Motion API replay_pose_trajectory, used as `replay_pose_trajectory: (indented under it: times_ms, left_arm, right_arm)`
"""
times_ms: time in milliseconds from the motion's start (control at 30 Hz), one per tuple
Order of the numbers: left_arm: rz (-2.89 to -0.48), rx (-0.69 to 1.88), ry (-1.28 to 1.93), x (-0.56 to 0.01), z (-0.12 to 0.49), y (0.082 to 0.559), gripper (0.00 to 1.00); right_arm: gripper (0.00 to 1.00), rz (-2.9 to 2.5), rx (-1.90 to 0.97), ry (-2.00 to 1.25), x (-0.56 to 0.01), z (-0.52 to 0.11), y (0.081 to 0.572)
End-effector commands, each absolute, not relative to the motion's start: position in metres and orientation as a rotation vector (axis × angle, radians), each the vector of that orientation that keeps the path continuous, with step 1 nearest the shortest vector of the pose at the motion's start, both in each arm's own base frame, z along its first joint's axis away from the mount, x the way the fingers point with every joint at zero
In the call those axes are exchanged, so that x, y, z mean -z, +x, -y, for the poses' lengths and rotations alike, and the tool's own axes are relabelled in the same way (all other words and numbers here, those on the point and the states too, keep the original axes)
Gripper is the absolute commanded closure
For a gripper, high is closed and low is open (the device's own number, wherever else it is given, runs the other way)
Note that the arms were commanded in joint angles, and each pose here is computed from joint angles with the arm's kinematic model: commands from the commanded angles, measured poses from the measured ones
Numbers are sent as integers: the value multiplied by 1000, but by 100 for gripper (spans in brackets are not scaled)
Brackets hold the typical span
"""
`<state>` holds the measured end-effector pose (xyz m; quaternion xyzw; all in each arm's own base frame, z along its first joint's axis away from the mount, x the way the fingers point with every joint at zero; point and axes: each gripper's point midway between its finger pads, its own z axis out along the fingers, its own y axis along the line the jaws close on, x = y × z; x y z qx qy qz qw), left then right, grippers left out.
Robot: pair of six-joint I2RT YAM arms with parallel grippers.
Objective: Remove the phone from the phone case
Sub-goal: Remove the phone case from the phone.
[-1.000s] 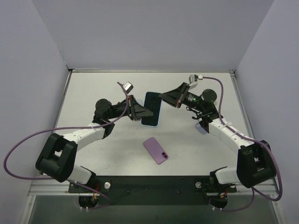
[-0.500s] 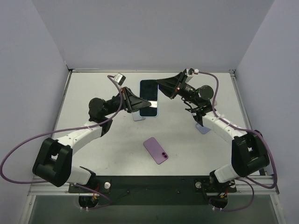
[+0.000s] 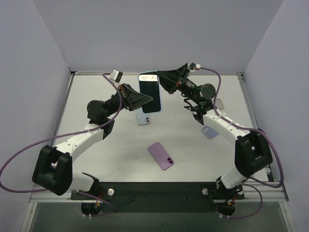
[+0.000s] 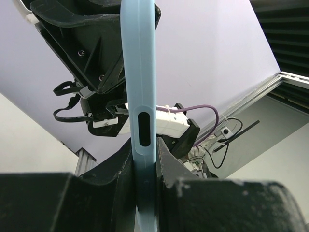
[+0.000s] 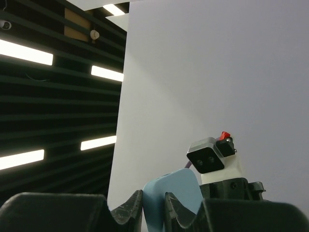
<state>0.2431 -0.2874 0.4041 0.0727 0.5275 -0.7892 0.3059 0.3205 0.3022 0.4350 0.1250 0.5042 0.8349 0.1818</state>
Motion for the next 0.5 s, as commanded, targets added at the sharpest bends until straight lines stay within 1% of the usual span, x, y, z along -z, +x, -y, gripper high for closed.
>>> replay_pose_trajectory:
  times_ms: [0, 267, 467]
  left_arm:
    - [-1124, 2061, 603, -458, 275, 172, 100]
    - [-1008, 2035, 685, -485, 265, 148, 100]
    - [-918, 1993, 757, -495, 257, 129, 100]
  right_arm:
    - [100, -970, -2662, 320, -511, -264, 294]
    - [100, -985, -2686, 395, -499, -271, 305]
    - [100, -983, -2718, 445, -495, -278, 310]
